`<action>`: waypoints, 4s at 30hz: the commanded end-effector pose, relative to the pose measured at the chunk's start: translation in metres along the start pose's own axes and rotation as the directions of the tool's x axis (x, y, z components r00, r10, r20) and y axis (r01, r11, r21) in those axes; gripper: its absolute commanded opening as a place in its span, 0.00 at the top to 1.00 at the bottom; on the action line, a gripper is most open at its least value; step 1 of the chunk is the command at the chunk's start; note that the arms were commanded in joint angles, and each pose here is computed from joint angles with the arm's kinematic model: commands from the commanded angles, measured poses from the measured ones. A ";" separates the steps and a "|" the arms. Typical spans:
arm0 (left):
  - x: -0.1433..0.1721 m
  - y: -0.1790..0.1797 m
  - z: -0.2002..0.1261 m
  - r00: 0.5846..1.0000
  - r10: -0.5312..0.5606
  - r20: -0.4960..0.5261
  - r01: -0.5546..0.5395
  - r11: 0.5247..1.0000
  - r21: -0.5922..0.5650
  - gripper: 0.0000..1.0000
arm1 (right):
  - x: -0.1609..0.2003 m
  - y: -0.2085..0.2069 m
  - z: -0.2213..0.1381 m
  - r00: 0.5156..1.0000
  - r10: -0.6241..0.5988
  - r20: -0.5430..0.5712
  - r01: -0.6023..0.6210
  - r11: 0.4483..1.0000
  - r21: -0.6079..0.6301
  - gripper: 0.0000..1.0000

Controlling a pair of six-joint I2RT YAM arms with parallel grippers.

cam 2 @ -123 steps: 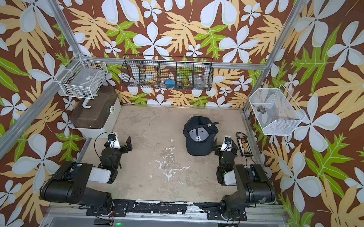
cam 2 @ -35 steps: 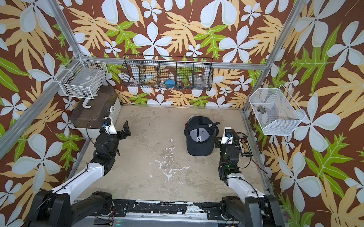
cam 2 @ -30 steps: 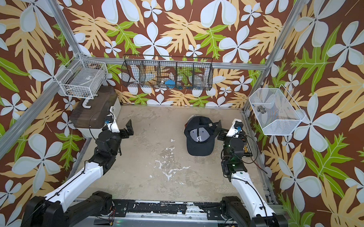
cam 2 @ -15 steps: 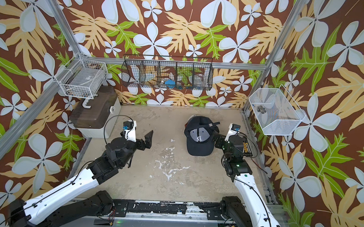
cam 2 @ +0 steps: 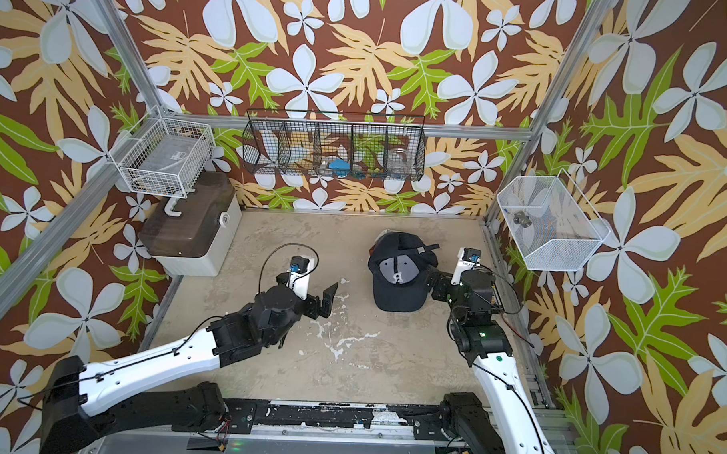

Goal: Open the adjustable buckle of the baseball cap
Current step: Pick up the baseball cap.

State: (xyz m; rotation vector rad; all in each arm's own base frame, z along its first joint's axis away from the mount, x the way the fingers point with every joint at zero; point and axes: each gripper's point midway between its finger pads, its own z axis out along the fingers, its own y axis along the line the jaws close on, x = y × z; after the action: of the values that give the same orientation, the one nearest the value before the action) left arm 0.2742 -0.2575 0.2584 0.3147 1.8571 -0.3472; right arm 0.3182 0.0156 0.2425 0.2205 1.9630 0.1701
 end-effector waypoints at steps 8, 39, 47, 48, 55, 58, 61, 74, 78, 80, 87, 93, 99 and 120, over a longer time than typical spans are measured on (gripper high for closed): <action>-0.018 -0.045 0.043 0.995 0.100 0.026 -0.102 0.992 0.069 0.00 | 0.003 -0.029 -0.002 0.998 0.011 -0.054 -0.001 0.983 0.183 0.04; -0.005 -0.134 0.187 0.864 0.502 -0.025 -0.499 0.863 0.078 0.02 | 0.010 -0.053 -0.011 0.995 0.045 -0.084 -0.020 0.960 0.281 0.00; 0.002 -0.134 0.216 0.819 0.572 -0.043 -0.572 0.820 0.001 0.11 | 0.022 -0.056 -0.007 0.994 0.041 -0.099 -0.011 0.959 0.283 0.00; 0.002 -0.133 0.218 0.815 0.577 -0.045 -0.578 0.816 -0.009 0.17 | 0.021 -0.056 -0.007 0.994 0.041 -0.099 -0.012 0.960 0.281 0.00; -0.016 -0.123 0.218 0.811 0.585 -0.031 -0.586 0.809 -0.044 0.76 | 0.019 -0.055 -0.006 0.995 0.036 -0.096 -0.008 0.960 0.280 0.01; -0.033 -0.121 0.209 0.810 0.586 -0.009 -0.586 0.808 -0.062 1.00 | 0.020 -0.055 -0.005 0.995 0.037 -0.096 -0.008 0.960 0.278 0.01; -0.050 -0.116 0.199 0.809 0.587 0.006 -0.585 0.807 -0.087 1.00 | 0.020 -0.055 -0.007 0.996 0.033 -0.084 -0.009 0.961 0.275 0.02; -0.126 -0.090 0.119 0.870 0.491 0.042 -0.485 0.868 -0.103 1.00 | 0.007 -0.009 -0.020 0.999 0.027 0.033 -0.027 1.000 -0.007 0.07; -0.144 -0.080 0.089 0.881 0.472 0.042 -0.464 0.877 -0.128 1.00 | 0.006 0.021 -0.025 0.998 0.008 0.054 0.000 0.987 -0.160 0.10; -0.152 -0.073 0.077 0.886 0.462 0.042 -0.453 0.880 -0.142 1.00 | 0.005 0.037 -0.029 0.998 -0.016 0.055 0.027 0.975 -0.220 0.10; -0.165 -0.054 0.039 0.896 0.441 0.046 -0.431 0.890 -0.148 1.00 | 0.006 0.093 -0.052 0.986 -0.124 0.113 0.158 0.911 -0.380 0.07; -0.166 -0.050 0.016 0.898 0.437 0.045 -0.429 0.895 -0.124 1.00 | 0.011 0.125 -0.070 0.964 -0.198 0.177 0.257 0.864 -0.434 0.00; -0.159 -0.059 0.000 0.895 0.444 0.036 -0.441 0.894 -0.076 1.00 | 0.009 0.141 -0.077 0.946 -0.241 0.218 0.314 0.850 -0.423 0.00; -0.151 -0.091 -0.040 0.910 0.412 0.054 -0.415 0.908 0.062 1.00 | -0.020 0.170 -0.089 0.931 -0.207 0.301 0.334 0.815 -0.474 0.11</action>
State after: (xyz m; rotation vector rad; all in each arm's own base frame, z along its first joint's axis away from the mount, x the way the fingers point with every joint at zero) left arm 0.2536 -0.3309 0.4151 0.7556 1.6885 -0.0797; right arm 0.2581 0.1687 0.3198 -0.3747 1.6625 0.4211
